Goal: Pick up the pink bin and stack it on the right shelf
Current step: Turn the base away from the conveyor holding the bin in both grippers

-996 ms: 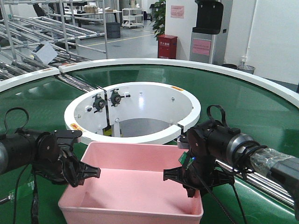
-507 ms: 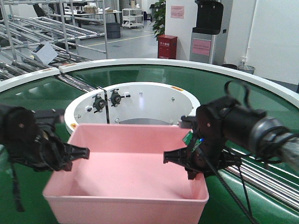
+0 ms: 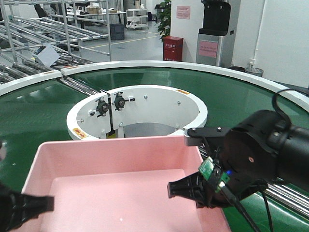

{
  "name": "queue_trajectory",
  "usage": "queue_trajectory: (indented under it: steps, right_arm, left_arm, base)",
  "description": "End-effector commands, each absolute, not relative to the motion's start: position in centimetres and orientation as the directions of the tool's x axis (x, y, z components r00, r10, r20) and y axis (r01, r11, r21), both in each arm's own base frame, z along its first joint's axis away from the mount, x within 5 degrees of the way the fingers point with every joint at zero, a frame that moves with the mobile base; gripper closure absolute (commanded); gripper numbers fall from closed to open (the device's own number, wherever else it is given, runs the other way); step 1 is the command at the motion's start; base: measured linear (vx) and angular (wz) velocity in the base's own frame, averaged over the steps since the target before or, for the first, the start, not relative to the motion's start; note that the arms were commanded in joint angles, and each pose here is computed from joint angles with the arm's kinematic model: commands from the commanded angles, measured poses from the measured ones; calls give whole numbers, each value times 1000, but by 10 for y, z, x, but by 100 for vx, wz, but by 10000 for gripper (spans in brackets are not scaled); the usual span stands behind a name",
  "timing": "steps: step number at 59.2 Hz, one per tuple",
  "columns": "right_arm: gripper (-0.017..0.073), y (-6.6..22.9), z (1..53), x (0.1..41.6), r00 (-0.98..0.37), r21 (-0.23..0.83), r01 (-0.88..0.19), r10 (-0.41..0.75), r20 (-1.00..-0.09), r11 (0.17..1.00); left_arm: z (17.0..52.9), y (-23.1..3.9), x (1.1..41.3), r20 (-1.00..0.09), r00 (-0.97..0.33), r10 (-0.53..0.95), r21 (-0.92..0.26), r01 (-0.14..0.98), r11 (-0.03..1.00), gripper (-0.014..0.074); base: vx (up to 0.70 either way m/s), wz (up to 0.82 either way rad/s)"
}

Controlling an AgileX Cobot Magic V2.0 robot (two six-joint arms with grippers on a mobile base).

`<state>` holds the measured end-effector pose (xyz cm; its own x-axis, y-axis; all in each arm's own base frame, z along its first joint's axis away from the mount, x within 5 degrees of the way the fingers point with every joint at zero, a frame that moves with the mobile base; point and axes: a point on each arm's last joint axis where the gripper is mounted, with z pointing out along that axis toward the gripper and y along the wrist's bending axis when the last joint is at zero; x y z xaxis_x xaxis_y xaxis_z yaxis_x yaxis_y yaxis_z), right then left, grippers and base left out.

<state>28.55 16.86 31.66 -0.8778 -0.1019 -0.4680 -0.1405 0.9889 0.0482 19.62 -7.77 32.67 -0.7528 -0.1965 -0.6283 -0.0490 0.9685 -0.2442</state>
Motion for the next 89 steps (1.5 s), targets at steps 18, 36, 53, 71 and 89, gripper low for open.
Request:
queue_trajectory:
  steps: [18,36,53,71,89]
  right_arm:
    - [568,156,340,280,-815,21,-133,-97,-571,991]
    - [568,156,340,280,-815,21,-134,-98,-571,991]
    - [568,156,340,280,-815,20,-135,-100,-571,991]
    - [568,155,340,280,-814,21,-134,-98,-572,991]
    - [568,155,341,281,-813,18,-134,-100,-574,991]
  left_arm:
    - [347,-72,181,-736,-637,-230,-308,12,951,447]
    - [347,-72,180,-734,-640,-229,-306,10,952,447]
    - [347,-72,180,-734,-640,-229,-306,10,952,447]
    - [347,-72,180,-734,-640,-229,-306,10,952,447]
    - [347,-72,180,-734,-640,-229,-306,10,952,447]
  base:
    - [0,0]
    - [0,0]
    - [0,0]
    - [-3,-10]
    - [-13,-52]
